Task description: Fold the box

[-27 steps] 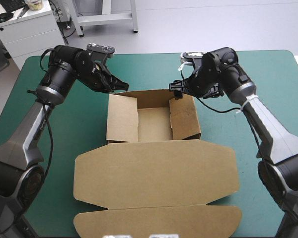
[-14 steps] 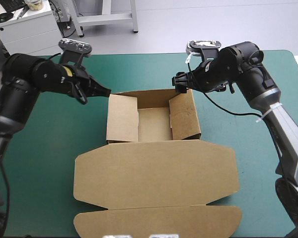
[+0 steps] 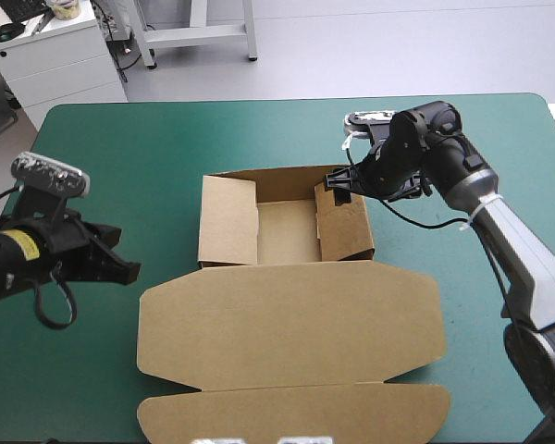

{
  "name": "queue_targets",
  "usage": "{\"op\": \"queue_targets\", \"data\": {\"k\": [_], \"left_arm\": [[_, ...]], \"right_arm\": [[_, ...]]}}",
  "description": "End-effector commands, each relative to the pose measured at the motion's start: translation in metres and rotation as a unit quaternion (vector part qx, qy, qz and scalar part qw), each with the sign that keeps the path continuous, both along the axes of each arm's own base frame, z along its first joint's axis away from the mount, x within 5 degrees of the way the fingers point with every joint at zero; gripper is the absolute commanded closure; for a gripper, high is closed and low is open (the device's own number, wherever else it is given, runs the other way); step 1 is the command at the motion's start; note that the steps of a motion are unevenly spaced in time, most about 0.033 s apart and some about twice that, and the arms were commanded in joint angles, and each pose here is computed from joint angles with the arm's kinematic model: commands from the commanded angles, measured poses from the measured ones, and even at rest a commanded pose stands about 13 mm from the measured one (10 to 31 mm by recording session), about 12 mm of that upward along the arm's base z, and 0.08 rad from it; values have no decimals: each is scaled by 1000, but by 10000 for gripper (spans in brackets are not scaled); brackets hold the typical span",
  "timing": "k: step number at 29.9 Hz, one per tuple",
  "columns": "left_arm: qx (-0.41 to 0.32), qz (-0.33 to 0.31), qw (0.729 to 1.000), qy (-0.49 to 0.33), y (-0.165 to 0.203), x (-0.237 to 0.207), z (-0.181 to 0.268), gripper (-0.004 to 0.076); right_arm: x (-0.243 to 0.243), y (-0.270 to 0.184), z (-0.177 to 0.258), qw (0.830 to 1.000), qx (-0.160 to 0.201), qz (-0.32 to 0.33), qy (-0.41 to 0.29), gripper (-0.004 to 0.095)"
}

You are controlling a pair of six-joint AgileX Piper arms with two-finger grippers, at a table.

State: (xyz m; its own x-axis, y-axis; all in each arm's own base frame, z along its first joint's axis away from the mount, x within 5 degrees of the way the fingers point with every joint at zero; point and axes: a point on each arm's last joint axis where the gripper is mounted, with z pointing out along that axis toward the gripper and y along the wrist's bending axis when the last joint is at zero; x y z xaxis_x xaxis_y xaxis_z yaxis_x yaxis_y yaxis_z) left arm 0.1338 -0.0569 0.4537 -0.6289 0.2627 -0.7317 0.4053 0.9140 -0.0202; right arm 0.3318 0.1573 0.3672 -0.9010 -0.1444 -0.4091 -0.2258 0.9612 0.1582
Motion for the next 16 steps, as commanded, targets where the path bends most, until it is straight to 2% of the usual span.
{"op": "queue_targets", "data": {"k": [1,10,16], "left_arm": [[5,-4,1000,4,9,-24,-9,734],[11,-3,1000,20,26,-66,-67,734],[6,0,1000,1,36,-89,-93,734]], "right_arm": [[9,1,1,1000,4,1,-23,85],[36,13,-56,998,-30,1,51,86],[39,15,-73,996,-41,3,85,102]]}}
